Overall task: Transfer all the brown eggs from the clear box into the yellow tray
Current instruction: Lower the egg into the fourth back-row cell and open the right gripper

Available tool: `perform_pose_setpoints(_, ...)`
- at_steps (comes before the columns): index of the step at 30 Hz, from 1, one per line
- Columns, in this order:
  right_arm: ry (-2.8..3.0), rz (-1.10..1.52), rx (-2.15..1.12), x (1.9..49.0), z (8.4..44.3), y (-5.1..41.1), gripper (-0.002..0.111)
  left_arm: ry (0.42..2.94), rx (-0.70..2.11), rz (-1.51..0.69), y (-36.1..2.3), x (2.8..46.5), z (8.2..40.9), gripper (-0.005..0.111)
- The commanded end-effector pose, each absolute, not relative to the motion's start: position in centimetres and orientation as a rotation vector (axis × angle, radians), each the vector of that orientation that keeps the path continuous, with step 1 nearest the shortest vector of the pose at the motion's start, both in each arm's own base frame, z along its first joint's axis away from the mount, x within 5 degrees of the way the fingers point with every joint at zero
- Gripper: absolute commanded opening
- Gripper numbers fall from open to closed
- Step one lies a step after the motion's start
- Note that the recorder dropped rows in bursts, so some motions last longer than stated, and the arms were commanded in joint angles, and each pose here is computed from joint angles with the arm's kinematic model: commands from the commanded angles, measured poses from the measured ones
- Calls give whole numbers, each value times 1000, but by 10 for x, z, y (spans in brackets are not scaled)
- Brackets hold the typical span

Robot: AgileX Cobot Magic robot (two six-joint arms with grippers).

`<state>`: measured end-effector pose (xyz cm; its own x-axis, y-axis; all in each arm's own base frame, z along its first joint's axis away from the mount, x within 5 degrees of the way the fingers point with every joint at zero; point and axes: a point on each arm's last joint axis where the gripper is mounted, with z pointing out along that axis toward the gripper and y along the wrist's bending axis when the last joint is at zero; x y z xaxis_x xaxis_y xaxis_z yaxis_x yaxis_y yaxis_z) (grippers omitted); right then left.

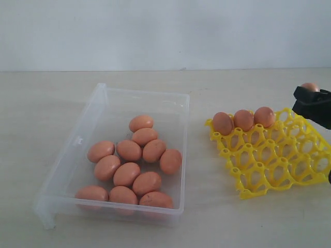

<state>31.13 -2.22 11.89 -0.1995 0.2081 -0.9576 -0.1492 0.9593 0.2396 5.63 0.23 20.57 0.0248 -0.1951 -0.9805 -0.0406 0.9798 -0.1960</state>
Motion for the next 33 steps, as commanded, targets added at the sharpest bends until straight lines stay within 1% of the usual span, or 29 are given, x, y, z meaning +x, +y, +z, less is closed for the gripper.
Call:
perform_pose_setpoints(1, 1735, 432, 3, 331, 109, -19, 0, 1542, -186, -125, 2, 56, 207, 4)
perform_pose_setpoints(5, 1840, 484, 56, 348, 100, -21, 0, 1542, -186, -125, 2, 56, 207, 4)
perform_pose_setpoints(7, 1872, 485, 16, 350, 98, -20, 0, 1542, -186, -125, 2, 56, 207, 4)
perform_pose_setpoints(11, 1868, 537, 10, 349, 99, -16, 0, 1542, -186, -125, 2, 56, 207, 4)
perform_pose_setpoints(20, 1938, 545, 12, 347, 93, -15, 0, 1542, -186, -125, 2, 56, 207, 4)
perform_pose_setpoints(33, 1996, 504, 19, 346, 88, -18, 0, 1542, -186, -125, 2, 56, 207, 4)
